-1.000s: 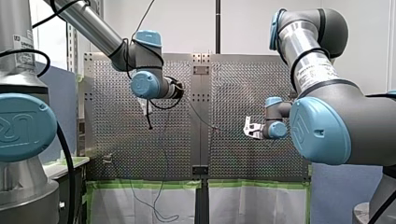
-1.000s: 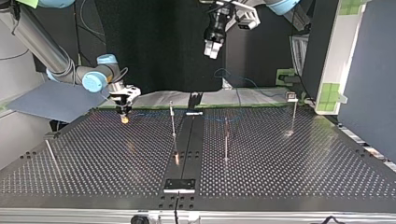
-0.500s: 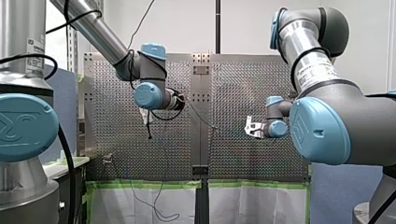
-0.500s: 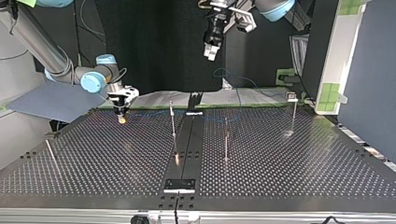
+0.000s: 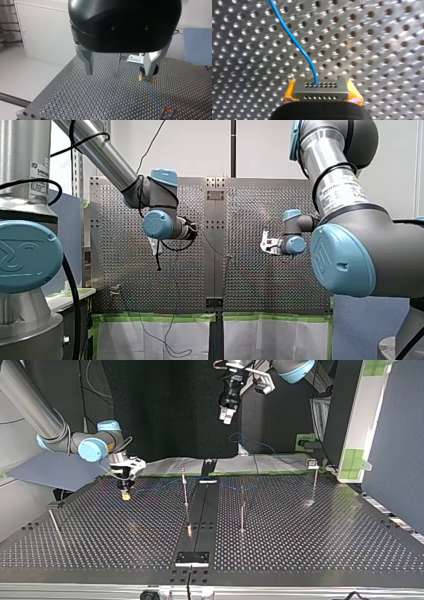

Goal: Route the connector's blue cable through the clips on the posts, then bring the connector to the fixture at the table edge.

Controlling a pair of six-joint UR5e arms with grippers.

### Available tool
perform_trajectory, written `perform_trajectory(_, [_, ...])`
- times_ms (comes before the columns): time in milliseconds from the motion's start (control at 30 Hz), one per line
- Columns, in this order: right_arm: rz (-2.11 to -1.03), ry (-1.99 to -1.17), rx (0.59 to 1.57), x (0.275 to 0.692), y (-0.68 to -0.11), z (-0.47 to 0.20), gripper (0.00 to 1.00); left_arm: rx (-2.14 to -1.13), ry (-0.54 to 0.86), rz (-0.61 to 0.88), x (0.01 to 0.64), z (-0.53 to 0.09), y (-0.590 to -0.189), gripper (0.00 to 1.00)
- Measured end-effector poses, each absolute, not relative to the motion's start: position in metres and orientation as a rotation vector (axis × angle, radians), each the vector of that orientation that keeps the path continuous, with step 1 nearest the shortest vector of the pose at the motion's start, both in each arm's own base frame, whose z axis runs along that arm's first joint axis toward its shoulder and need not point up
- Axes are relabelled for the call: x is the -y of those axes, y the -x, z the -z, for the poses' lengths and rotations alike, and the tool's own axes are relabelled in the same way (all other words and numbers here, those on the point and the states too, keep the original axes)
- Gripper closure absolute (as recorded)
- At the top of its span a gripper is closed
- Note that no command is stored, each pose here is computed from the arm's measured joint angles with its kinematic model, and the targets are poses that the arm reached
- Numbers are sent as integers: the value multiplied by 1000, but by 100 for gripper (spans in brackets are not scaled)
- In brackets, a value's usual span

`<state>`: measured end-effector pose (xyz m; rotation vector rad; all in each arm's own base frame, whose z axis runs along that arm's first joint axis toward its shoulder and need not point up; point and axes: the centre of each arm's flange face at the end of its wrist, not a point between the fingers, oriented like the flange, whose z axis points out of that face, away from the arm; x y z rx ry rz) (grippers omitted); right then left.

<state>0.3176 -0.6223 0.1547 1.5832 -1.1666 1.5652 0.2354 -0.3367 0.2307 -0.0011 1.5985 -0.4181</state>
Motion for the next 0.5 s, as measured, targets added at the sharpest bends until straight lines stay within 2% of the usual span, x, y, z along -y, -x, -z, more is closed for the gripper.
perform_trajectory(267, [-1551,-1564,1172,615,-315,-196,100,-1600,-1,413,336,-231,-236,0])
perform_trajectory(500, [-1477,-1529,1167,611,-302,-231,100,-1601,-7,409,336,-231,-236,0])
